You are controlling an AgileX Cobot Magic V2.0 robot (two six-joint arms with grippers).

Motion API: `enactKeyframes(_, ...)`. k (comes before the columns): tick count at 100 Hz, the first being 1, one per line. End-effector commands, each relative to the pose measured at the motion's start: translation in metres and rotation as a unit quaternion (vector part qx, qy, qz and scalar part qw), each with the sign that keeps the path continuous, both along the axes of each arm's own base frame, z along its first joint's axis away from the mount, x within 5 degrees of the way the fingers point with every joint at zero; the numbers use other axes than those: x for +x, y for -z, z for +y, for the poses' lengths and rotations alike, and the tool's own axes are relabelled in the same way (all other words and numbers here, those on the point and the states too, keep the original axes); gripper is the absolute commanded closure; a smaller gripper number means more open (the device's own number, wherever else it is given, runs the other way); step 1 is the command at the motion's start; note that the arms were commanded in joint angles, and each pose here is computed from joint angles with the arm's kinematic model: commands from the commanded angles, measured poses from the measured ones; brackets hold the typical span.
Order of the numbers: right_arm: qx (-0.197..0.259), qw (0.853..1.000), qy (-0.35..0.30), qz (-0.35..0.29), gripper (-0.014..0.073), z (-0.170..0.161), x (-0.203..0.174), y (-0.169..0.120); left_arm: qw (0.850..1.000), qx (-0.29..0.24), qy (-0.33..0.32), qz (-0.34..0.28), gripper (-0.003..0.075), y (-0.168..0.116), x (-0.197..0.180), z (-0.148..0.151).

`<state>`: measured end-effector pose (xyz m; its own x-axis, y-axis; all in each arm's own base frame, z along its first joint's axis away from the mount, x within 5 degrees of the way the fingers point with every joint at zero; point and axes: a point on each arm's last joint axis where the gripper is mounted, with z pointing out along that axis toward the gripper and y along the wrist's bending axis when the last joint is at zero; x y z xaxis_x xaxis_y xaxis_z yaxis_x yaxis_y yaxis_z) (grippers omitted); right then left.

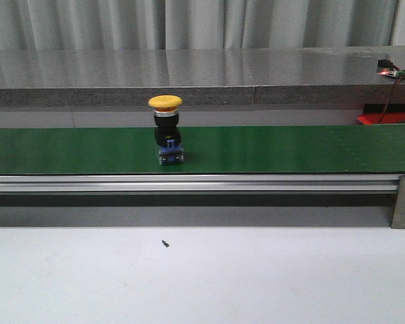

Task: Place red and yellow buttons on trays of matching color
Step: 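Move the right gripper above the first yellow button on the belt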

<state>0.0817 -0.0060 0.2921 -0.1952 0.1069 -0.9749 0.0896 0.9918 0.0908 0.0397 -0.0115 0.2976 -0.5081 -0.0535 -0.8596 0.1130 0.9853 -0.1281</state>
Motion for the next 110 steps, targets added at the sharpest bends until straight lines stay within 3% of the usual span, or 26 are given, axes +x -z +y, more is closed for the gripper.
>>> enactKeyframes(1,-0.016,1.0,-0.003,-0.02,0.0661,-0.001,0.015,-0.026,0.999,-0.012,0.002,-0.041,0.074,-0.013,0.003,-0.001)
enactKeyframes(26,-0.013,0.998,-0.032,0.055,0.0661,0.006,0.055,-0.052,0.999,-0.012,0.002,-0.041,0.074,-0.013,0.003,-0.001)
enactKeyframes(49,-0.016,0.983,-0.084,0.16,0.0643,0.026,0.09,-0.063,0.999,-0.012,0.002,-0.041,0.074,-0.013,0.003,-0.001)
enactKeyframes(61,-0.025,0.973,-0.117,0.198,0.0498,0.042,0.109,-0.065,0.999,-0.012,0.002,-0.041,0.074,-0.013,0.003,-0.001)
enactKeyframes(73,-0.028,0.96,-0.149,0.235,0.0197,0.061,0.126,-0.065,0.999,-0.012,0.002,-0.041,0.074,-0.013,0.003,-0.001)
enactKeyframes(83,-0.035,0.947,-0.17,0.272,0.0024,0.076,0.141,-0.063,0.999,-0.012,0.002,-0.041,0.074,-0.013,0.003,-0.001)
enactKeyframes(110,-0.057,0.922,-0.223,0.311,0.0027,0.122,0.183,-0.063,0.999,-0.012,0.002,-0.041,0.074,-0.013,0.003,-0.001)
